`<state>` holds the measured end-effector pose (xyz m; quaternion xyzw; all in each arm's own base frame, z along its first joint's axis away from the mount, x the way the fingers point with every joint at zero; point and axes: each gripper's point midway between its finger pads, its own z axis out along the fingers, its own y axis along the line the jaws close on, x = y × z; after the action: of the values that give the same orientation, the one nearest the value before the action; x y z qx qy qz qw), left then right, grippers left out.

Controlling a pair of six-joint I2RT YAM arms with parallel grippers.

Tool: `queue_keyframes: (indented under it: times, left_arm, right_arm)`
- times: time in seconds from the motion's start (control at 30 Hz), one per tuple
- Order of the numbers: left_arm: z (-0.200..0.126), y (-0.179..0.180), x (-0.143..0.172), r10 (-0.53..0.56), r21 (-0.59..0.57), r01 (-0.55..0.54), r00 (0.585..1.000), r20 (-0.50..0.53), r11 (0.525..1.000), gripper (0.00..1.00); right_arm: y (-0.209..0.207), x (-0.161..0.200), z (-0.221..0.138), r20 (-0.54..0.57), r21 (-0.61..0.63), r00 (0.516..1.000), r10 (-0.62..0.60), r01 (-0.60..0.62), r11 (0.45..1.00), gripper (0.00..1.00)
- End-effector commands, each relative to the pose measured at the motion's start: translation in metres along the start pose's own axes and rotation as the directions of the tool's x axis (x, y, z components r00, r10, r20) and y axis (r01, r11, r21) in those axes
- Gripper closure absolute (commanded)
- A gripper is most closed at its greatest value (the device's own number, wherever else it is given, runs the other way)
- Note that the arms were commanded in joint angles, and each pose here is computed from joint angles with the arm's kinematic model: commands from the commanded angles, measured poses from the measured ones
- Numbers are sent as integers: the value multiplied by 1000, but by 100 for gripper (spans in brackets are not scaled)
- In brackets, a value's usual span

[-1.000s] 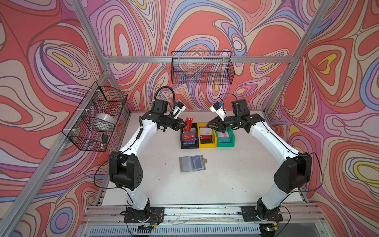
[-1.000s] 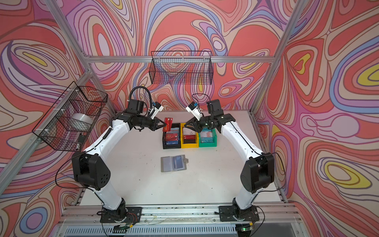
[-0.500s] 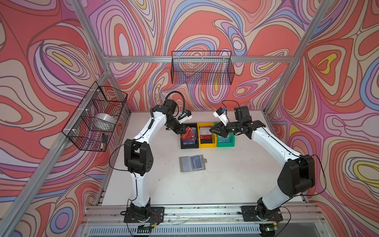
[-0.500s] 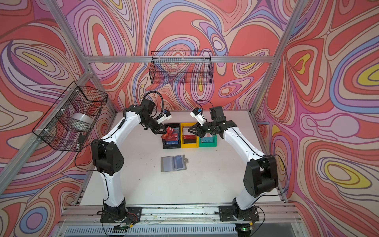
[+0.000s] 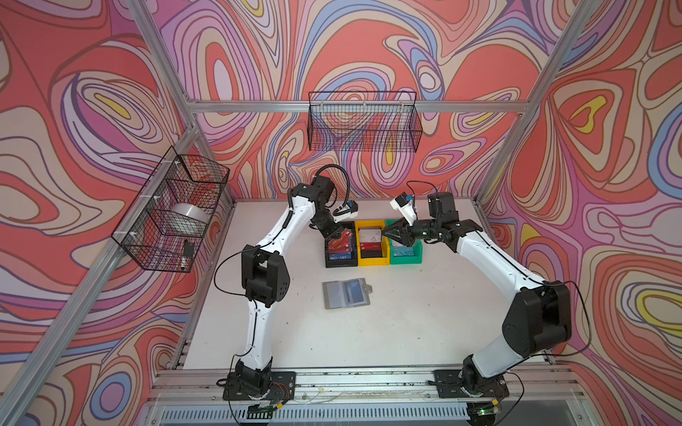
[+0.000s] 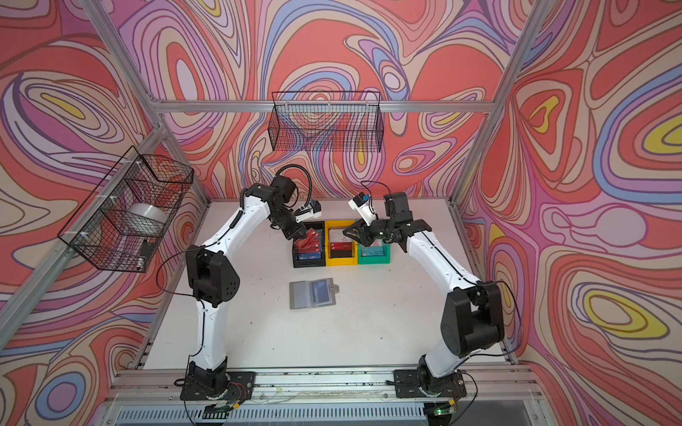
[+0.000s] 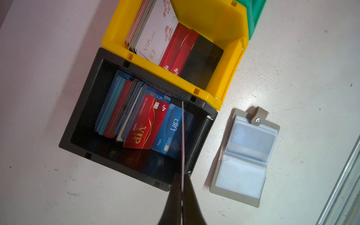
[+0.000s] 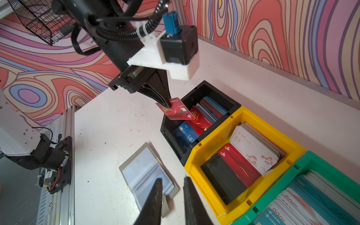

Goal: Take the credit cards out of the card holder
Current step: Place the credit card in the storage box.

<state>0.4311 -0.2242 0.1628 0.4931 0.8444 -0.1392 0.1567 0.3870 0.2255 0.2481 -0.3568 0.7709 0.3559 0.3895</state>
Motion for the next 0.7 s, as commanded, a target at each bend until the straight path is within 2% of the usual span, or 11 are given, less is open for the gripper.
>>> queue_keyframes:
  times: [0.0, 0.37, 0.67]
  left_arm:
    - [8, -1, 15, 54, 18, -53, 995, -87, 998, 100]
    - [17, 13, 16, 265, -6, -267, 957, -116, 964, 100]
    - [29, 22, 22, 362, -10, -368, 920, -152, 930, 100]
  right_arm:
    - [4, -4, -6, 29, -4, 1000, -2, 2, 1000, 78]
    - [9, 5, -7, 48, -19, 998, 36, -35, 999, 78]
    - [7, 10, -6, 60, -3, 996, 68, -67, 998, 79]
